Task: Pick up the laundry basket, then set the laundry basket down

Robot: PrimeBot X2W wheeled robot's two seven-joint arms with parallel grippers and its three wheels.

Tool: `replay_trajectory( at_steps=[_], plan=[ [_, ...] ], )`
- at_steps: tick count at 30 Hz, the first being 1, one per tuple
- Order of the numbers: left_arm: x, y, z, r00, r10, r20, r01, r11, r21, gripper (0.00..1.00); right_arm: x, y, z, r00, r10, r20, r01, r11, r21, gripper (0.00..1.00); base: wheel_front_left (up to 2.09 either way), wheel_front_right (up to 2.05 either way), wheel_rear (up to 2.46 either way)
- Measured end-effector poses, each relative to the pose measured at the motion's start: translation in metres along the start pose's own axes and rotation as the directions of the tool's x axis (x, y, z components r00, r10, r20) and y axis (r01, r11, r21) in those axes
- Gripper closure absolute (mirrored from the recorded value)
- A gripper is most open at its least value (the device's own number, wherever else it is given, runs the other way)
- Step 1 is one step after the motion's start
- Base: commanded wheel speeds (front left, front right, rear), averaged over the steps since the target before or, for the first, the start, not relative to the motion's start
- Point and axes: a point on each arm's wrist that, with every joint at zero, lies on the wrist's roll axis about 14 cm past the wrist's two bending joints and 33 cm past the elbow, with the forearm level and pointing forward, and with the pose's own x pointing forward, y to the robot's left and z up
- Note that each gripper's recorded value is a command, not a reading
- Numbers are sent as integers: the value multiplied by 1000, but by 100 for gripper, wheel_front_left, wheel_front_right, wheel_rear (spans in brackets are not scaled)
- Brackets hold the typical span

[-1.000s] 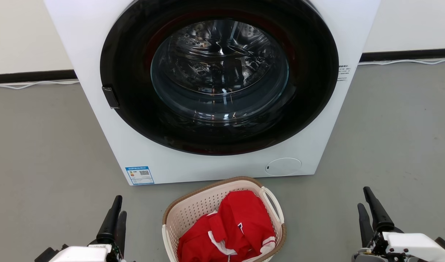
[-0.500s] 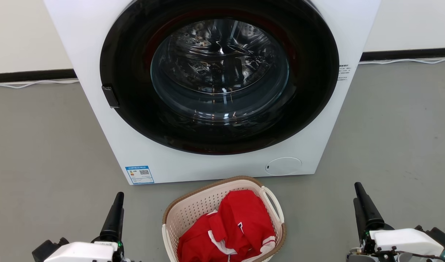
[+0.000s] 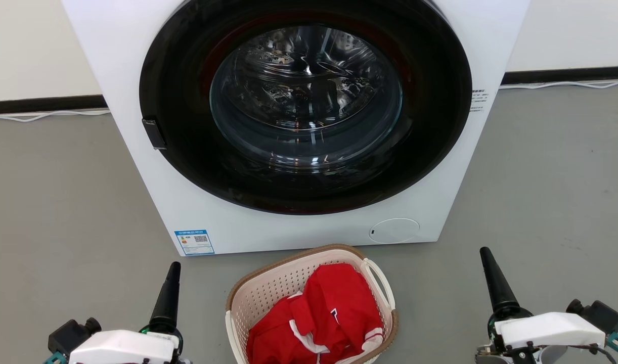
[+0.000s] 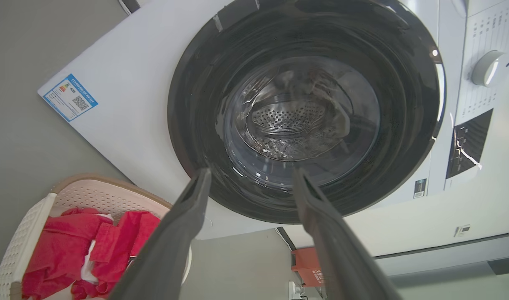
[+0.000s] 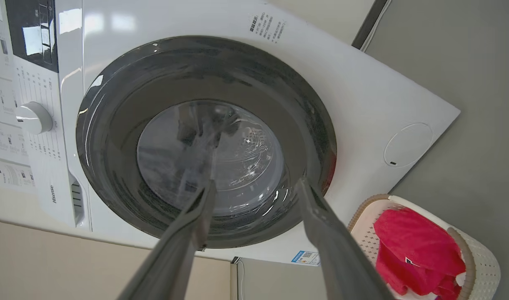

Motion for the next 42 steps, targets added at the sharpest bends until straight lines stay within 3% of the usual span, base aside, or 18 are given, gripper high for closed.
replay_trajectory(
  at_steps=[8,21,42],
  plan=[
    [0,-1,1,1000,-9,2,9,991,136,0,1,8,-8,999,29,-31,-33,988,-150,0,0,0,0],
    [1,-7,3,999,-33,19,27,962,271,0,1,17,-12,997,67,-38,-76,946,-316,0,0,0,0],
    [2,-18,0,996,-87,24,66,883,465,0,5,38,-17,987,152,-43,-152,835,-529,0,0,0,0]
  ],
)
